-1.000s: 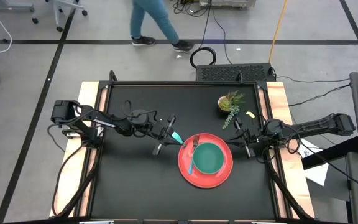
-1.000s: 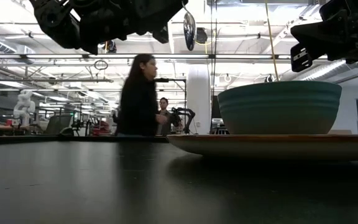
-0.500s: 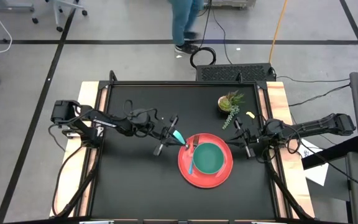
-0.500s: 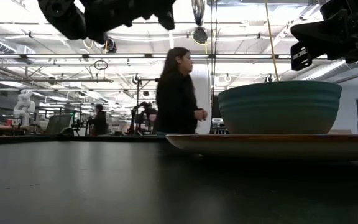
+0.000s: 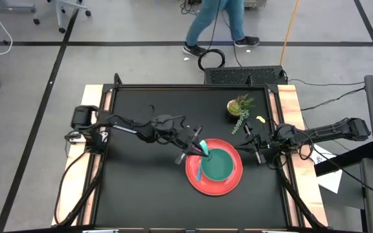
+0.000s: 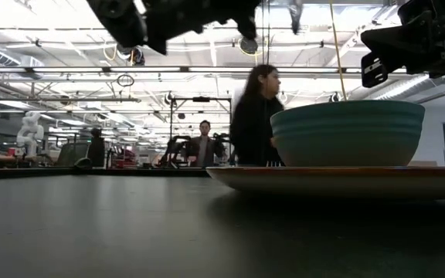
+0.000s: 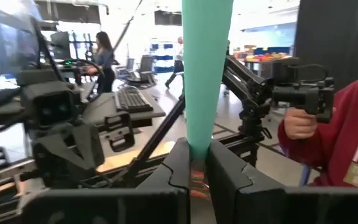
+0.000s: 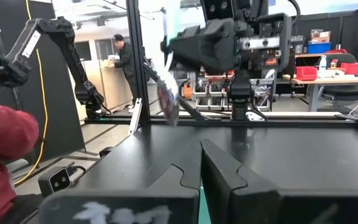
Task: Set table place
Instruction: Put the blue spoon into the green bowl
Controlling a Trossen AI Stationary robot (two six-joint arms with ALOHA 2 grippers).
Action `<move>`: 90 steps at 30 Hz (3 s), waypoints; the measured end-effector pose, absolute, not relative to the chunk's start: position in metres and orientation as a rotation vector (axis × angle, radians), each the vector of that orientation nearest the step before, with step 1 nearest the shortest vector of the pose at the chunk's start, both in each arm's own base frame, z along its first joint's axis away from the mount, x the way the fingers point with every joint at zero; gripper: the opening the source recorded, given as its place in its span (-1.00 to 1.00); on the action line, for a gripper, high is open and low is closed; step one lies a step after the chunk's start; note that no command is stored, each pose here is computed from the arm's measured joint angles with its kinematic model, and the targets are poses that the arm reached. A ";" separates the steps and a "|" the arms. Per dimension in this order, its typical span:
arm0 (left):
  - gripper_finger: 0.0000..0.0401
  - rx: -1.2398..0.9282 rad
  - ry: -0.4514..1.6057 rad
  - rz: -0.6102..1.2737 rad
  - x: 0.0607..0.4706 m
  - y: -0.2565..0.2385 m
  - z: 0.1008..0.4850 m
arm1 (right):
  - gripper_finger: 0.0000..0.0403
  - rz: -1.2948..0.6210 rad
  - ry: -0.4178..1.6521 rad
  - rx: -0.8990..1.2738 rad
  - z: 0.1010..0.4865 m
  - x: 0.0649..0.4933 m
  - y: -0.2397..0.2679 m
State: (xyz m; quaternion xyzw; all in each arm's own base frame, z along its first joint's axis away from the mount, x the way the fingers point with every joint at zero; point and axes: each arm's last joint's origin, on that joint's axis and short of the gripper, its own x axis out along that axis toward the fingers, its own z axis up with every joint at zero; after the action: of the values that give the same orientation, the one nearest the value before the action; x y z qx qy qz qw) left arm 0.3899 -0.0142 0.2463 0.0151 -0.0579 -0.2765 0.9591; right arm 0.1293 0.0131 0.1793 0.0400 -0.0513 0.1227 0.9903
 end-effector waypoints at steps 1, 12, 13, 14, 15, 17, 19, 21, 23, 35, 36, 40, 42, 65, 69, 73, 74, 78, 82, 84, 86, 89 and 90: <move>-0.86 0.030 -0.116 -0.575 0.395 -0.014 0.245 | -1.00 0.247 -0.100 0.083 0.179 0.129 0.013; -0.86 0.016 -0.122 -0.651 0.420 -0.016 0.244 | -1.00 0.249 -0.106 0.085 0.180 0.129 0.013; -0.86 0.018 -0.123 -0.652 0.420 -0.016 0.244 | -1.00 0.250 -0.107 0.085 0.180 0.129 0.013; -0.86 0.017 -0.124 -0.652 0.420 -0.016 0.244 | -1.00 0.250 -0.107 0.085 0.180 0.129 0.013; -0.86 0.013 -0.122 -0.652 0.420 -0.016 0.244 | -1.00 0.249 -0.107 0.085 0.180 0.129 0.013; -0.86 0.011 -0.121 -0.652 0.420 -0.016 0.244 | -1.00 0.249 -0.108 0.085 0.180 0.129 0.013; -0.86 -0.005 -0.113 -0.635 0.421 -0.016 0.243 | -1.00 0.250 -0.118 0.084 0.181 0.129 0.013; -0.86 -0.032 -0.080 -0.592 0.422 -0.015 0.241 | -1.00 0.251 -0.129 0.083 0.182 0.129 0.013; -0.86 -0.052 -0.050 -0.568 0.422 -0.014 0.238 | -1.00 0.251 -0.146 0.082 0.183 0.129 0.013; -0.86 -0.151 0.036 -0.454 0.424 -0.010 0.231 | -1.00 0.251 -0.205 0.060 0.189 0.128 0.013; -0.86 -0.155 0.047 -0.443 0.424 -0.010 0.230 | -1.00 0.251 -0.209 0.057 0.189 0.127 0.013; -0.86 -0.173 0.123 -0.409 0.424 -0.012 0.223 | -1.00 0.240 -0.211 0.054 0.189 0.127 0.013; -0.86 -0.173 0.168 -0.412 0.423 -0.014 0.218 | -1.00 0.226 -0.207 0.055 0.189 0.128 0.012; -0.86 0.021 0.043 -0.433 0.446 -0.007 0.283 | -1.00 0.224 -0.184 0.057 0.187 0.128 0.012; -0.86 0.091 0.026 -0.436 0.452 -0.008 0.314 | -1.00 0.223 -0.161 0.058 0.185 0.128 0.012; -0.86 0.114 -0.033 -0.433 0.454 -0.008 0.336 | -1.00 0.223 -0.154 0.058 0.184 0.129 0.012; -0.86 0.112 -0.042 -0.433 0.454 -0.008 0.340 | -1.00 0.223 -0.153 0.058 0.184 0.129 0.012; -0.86 0.099 -0.035 -0.434 0.457 -0.008 0.343 | -1.00 0.223 -0.150 0.058 0.184 0.129 0.012; -0.86 0.036 0.095 -0.451 0.476 -0.010 0.313 | -1.00 0.223 -0.149 0.058 0.183 0.129 0.012; -0.86 0.003 0.157 -0.455 0.485 -0.011 0.291 | -1.00 0.223 -0.149 0.058 0.184 0.129 0.012; -0.86 -0.017 0.187 -0.475 0.490 -0.012 0.277 | -1.00 0.223 -0.149 0.058 0.183 0.129 0.012; -0.86 -0.034 0.189 -0.483 0.496 -0.015 0.268 | -1.00 0.223 -0.148 0.058 0.183 0.129 0.012; -0.86 -0.038 0.199 -0.485 0.498 -0.016 0.263 | -1.00 0.223 -0.147 0.058 0.183 0.129 0.012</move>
State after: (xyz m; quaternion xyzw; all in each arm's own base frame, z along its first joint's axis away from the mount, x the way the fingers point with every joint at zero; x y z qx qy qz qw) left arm 0.4977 -0.0162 0.2627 -0.0187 0.0982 -0.2398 0.9657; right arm 0.1286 0.0123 0.1833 0.0290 -0.0735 0.1111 0.9907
